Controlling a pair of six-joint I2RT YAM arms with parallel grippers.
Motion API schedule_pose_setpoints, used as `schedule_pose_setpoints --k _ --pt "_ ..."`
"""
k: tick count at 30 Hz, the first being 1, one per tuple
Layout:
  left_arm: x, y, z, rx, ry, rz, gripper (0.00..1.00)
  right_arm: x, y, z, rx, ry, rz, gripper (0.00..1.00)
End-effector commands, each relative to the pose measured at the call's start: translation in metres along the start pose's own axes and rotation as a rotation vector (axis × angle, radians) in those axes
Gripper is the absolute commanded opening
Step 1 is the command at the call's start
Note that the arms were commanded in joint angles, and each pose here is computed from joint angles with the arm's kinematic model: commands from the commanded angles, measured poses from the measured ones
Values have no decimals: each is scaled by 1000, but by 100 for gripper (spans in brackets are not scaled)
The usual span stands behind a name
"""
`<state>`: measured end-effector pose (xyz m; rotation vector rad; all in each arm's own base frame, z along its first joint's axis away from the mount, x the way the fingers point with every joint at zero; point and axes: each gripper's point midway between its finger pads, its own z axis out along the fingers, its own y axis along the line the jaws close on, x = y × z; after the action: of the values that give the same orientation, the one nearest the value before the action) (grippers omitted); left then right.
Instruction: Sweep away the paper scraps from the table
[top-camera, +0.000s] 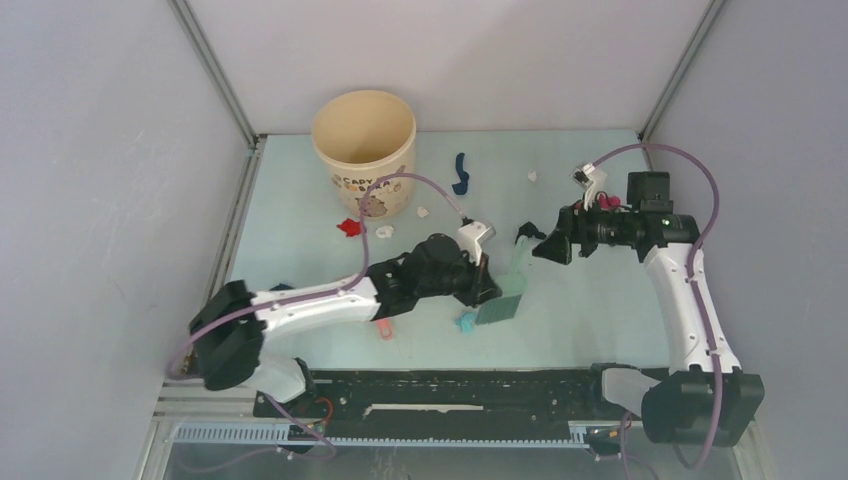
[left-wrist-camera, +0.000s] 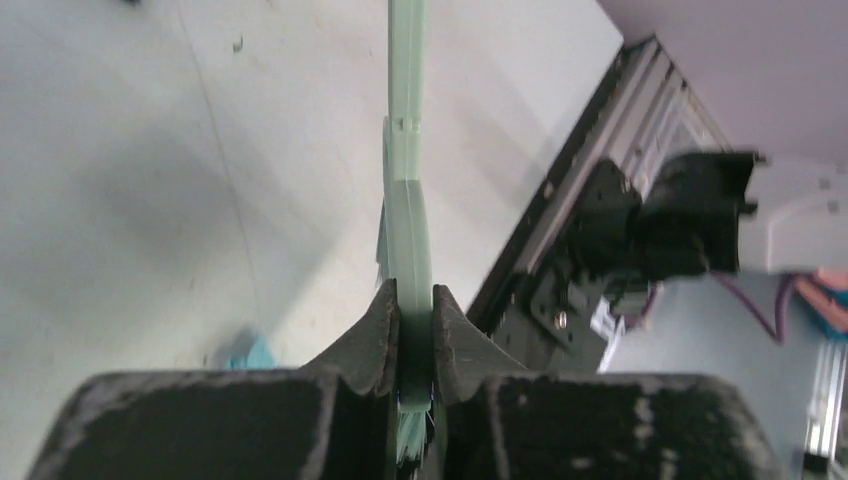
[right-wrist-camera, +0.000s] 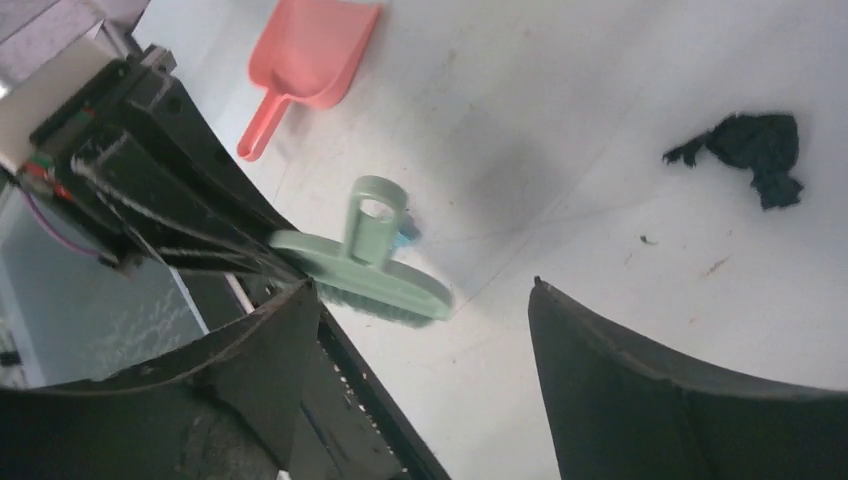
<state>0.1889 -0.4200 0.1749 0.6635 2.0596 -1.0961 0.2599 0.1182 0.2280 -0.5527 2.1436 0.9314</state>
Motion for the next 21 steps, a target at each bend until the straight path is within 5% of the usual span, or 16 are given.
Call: schedule_pose_setpoints --k 1,8,21 --pt "18 -13 -56 60 104 60 0 13 39 -27 -159 52 -268 86" --pt "64 -20 -98 157 302 116 0 60 83 -24 -334 240 -626 84" --pt "63 -48 -114 333 288 165 0 78 124 3 -538 254 -637 78"
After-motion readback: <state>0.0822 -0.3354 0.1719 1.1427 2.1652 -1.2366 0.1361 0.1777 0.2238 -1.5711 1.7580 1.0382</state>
